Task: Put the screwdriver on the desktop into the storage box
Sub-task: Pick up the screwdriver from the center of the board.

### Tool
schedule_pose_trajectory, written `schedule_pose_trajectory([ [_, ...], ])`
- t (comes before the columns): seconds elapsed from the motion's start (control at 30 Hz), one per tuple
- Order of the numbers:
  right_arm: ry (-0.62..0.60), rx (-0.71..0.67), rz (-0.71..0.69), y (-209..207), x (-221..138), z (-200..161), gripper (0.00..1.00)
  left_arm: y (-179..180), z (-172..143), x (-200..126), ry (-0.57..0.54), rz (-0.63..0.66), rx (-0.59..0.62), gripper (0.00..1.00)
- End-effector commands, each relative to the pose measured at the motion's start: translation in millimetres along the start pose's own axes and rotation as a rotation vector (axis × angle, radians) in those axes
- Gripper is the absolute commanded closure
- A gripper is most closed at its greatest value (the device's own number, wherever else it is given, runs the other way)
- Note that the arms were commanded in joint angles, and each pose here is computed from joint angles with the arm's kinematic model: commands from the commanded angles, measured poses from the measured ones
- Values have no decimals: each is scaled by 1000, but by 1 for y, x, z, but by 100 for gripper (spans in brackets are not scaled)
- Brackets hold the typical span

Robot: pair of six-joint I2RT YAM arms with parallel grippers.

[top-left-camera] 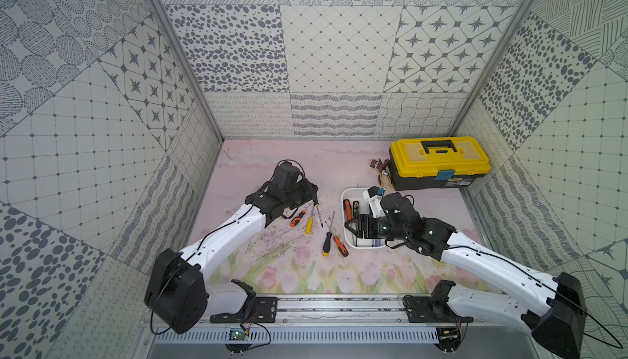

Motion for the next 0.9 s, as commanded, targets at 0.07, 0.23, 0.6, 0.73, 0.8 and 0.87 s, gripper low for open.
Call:
schedule_pose_trajectory([
  [0.07, -79, -33, 260, 22, -8, 9, 31, -1, -36, -42, 208, -442, -122, 100],
  [0.23, -84, -20, 367, 26, -7, 8, 26, 1, -44, -65, 199, -582, -128, 100],
  [0.6, -89, 21, 434, 28, -4, 10, 22, 2, -47, -64, 235, -727, -148, 100],
  [0.73, -86, 35, 428, 27, -2, 9, 22, -2, -47, -69, 233, -743, -129, 100],
  [0.8, -78, 35, 433, 27, 0, 9, 22, -2, -47, -70, 229, -738, -123, 100],
  [0.87, -78, 38, 433, 27, 2, 9, 22, -1, -47, -69, 228, -736, -122, 100],
])
Point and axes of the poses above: each gripper's point midway between its finger pads, its own x axis out along the fingers, its own y axis along the line the jaws close on, z = x × y, the point moved 9 cm from there along -x, back along the fingers, and after that the axes turned 11 degrees about -x, right-handed, at the moved point
